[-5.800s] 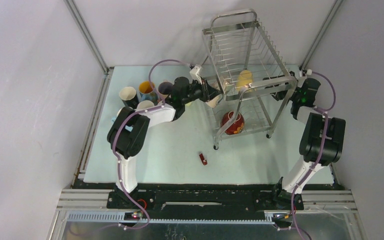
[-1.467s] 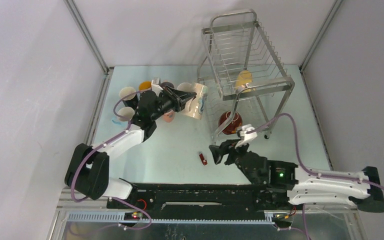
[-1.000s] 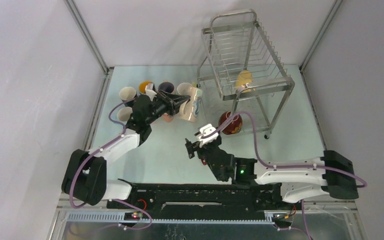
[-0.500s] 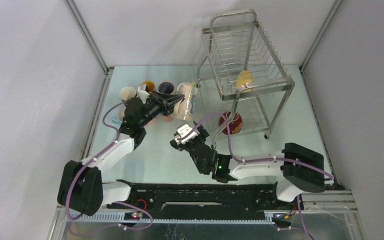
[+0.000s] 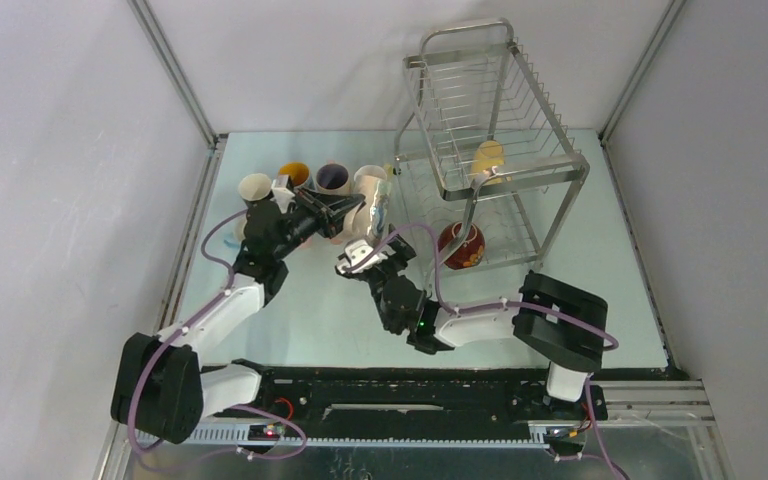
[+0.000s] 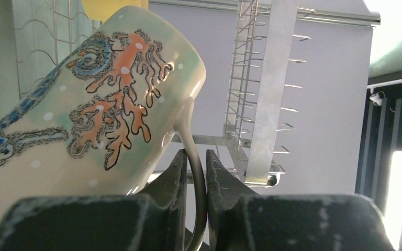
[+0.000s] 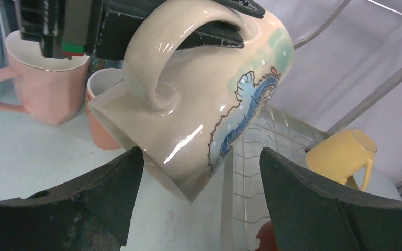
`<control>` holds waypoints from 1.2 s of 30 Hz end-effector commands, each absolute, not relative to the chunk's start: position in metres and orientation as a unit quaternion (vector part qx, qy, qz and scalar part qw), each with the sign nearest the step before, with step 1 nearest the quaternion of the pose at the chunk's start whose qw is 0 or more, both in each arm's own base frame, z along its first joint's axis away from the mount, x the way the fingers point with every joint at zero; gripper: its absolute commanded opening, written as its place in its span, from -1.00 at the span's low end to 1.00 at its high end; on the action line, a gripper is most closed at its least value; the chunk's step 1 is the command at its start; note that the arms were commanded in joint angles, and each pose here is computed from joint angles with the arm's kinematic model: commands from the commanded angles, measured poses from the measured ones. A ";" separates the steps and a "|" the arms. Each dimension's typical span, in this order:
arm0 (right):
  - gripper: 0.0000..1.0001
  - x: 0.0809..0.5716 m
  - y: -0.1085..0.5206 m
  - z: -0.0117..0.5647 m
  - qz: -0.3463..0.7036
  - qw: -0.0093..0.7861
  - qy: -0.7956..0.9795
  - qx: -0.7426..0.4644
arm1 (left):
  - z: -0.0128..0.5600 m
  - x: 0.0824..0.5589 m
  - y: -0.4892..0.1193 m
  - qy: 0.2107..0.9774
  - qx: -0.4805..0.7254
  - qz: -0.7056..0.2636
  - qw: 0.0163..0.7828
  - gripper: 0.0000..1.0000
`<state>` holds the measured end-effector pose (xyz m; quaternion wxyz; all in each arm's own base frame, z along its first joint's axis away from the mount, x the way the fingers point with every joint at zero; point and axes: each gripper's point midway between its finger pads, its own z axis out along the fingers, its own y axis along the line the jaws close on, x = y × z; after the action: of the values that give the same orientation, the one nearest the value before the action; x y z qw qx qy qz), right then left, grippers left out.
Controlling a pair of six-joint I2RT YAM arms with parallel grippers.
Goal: Unload the cups from the dish rack
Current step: Place the cup at the center of the board.
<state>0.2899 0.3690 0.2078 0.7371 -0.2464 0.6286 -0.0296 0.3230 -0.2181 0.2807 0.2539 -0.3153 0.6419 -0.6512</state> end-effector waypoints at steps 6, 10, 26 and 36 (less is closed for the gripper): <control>0.76 0.308 0.375 0.235 -0.050 0.770 0.596 -0.222 | 0.338 0.302 -0.211 0.589 -0.262 -0.708 0.289 -1.00; 0.73 0.316 0.371 0.235 -0.073 0.779 0.585 -0.213 | 0.338 0.300 -0.209 0.589 -0.264 -0.708 0.287 -1.00; -0.12 0.324 0.370 0.247 -0.125 0.798 0.553 -0.207 | 0.338 0.294 -0.207 0.589 -0.266 -0.709 0.283 -1.00; -0.99 0.319 0.365 0.262 -0.133 0.803 0.546 -0.196 | 0.338 0.297 -0.206 0.589 -0.274 -0.705 0.283 -1.00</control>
<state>0.3222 0.3633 0.2221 0.7688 -0.2510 0.5635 -0.1686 0.3226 -0.1963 0.2894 0.2434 -0.3769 0.6082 -0.6548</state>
